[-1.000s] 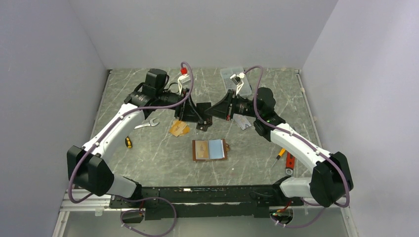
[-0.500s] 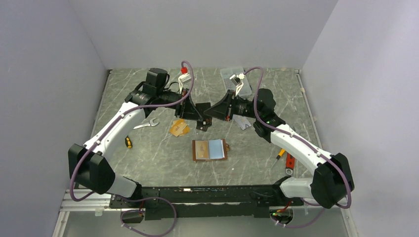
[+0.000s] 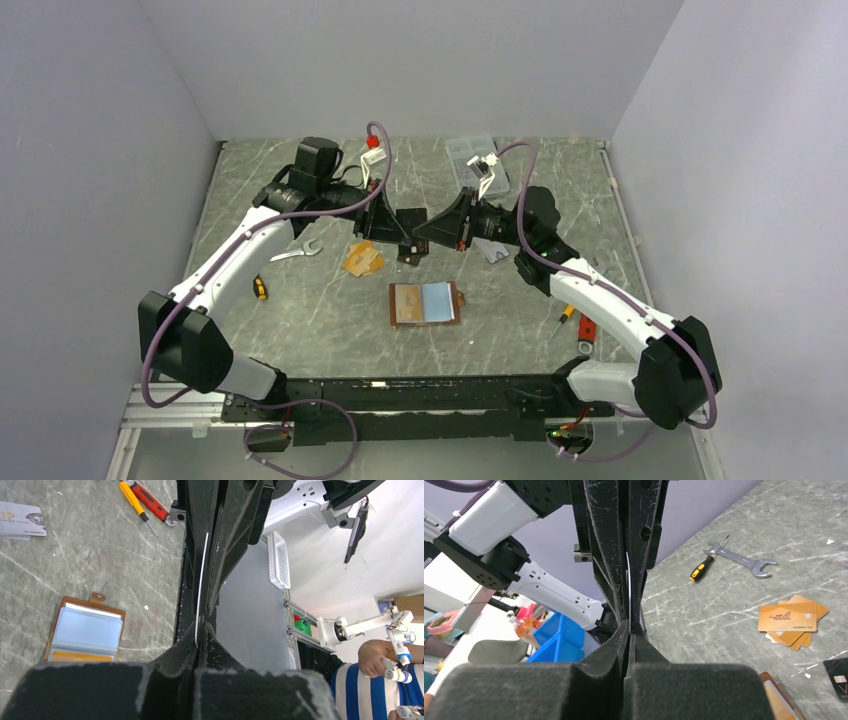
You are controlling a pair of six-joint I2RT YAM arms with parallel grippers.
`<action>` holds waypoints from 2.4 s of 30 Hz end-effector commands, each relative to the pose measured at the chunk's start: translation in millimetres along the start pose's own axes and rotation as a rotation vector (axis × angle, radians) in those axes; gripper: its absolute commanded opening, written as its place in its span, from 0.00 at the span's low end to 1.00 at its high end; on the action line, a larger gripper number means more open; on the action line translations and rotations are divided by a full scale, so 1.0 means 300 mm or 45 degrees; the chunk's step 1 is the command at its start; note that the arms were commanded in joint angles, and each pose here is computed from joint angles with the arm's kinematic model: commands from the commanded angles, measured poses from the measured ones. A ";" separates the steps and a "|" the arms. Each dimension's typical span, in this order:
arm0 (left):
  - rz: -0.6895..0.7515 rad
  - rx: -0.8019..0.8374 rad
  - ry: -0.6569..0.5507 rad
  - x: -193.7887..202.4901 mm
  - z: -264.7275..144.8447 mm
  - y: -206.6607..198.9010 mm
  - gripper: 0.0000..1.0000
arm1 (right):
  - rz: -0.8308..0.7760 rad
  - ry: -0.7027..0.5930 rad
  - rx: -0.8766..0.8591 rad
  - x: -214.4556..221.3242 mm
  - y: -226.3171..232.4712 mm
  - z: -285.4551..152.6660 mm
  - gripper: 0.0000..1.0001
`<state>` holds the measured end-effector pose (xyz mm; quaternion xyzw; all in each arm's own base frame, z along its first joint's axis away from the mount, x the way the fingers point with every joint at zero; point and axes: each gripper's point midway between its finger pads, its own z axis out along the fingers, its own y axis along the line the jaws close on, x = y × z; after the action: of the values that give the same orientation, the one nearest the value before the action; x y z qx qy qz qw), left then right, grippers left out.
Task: Put the credit cards into the card holder
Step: Insert the credit card into the card holder.
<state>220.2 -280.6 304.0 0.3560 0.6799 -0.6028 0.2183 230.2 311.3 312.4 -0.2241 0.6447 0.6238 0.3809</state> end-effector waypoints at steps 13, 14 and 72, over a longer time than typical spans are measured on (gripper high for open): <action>0.102 -0.104 -0.028 -0.054 -0.040 0.033 0.50 | 0.069 0.071 0.305 0.159 -0.115 -0.117 0.00; 0.106 -0.161 -0.009 -0.038 -0.037 0.066 0.52 | 0.090 0.095 0.365 0.182 -0.146 -0.129 0.00; 0.488 -0.814 1.002 0.628 0.081 0.648 0.21 | 0.370 0.223 1.120 0.573 -0.605 -0.347 0.00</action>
<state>242.7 -260.3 36.8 0.5803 0.7868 -0.1399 0.1572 239.4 216.1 54.1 -0.0027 0.9099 0.3039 0.2822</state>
